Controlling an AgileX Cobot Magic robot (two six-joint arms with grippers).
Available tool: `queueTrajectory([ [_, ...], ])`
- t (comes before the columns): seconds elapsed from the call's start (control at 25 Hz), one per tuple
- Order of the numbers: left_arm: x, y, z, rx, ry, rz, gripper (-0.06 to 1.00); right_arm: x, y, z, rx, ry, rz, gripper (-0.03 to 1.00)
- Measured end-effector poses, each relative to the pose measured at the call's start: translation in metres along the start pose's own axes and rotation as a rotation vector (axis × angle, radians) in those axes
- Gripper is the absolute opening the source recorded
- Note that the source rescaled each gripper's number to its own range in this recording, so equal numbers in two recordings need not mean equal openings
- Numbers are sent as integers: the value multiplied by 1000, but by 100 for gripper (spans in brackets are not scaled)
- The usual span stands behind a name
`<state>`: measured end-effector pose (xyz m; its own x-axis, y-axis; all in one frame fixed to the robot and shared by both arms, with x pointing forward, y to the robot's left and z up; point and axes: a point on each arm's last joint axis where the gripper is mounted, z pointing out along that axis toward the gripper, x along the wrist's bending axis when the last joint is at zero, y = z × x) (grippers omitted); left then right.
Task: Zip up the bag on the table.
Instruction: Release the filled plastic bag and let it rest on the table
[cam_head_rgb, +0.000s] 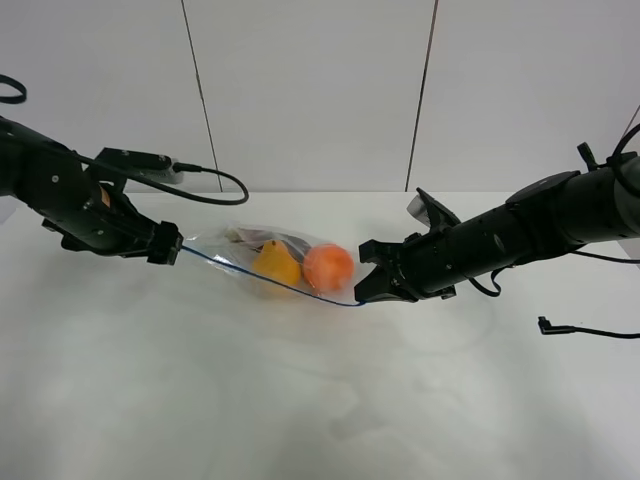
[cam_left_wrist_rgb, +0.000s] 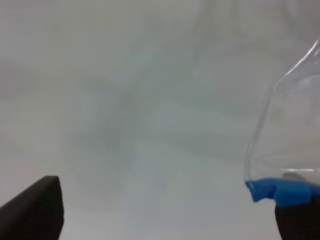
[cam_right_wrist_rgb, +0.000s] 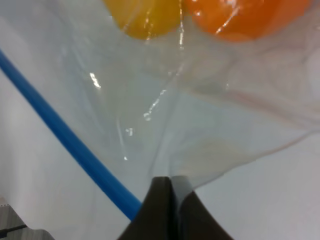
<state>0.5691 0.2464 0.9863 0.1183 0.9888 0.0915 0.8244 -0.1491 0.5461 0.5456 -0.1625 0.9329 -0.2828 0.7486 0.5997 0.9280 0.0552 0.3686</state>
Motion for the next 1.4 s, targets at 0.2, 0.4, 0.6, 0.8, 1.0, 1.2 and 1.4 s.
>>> queueTrajectory([
  [0.2,6,8,-50,-98,3,-18,100,1,1,0,-5,12,13,0],
  [0.4,14,5,-89,-136,31,-15,100,-2,1,0,-8,-18,-4,0],
  [0.6,18,-2,-109,-118,54,9,100,-3,1,0,-10,-24,-2,0],
  [0.8,24,-6,-152,-229,57,-18,100,-3,0,0,-2,-33,-8,0],
  [1.0,30,-22,-194,-292,70,-46,100,-4,0,0,-2,-35,-7,0],
  [1.2,36,-47,-234,-371,65,-83,100,-4,0,0,-3,-37,-6,0],
  [1.4,37,-82,-261,-412,29,-128,100,-4,0,0,-2,-39,-9,0],
])
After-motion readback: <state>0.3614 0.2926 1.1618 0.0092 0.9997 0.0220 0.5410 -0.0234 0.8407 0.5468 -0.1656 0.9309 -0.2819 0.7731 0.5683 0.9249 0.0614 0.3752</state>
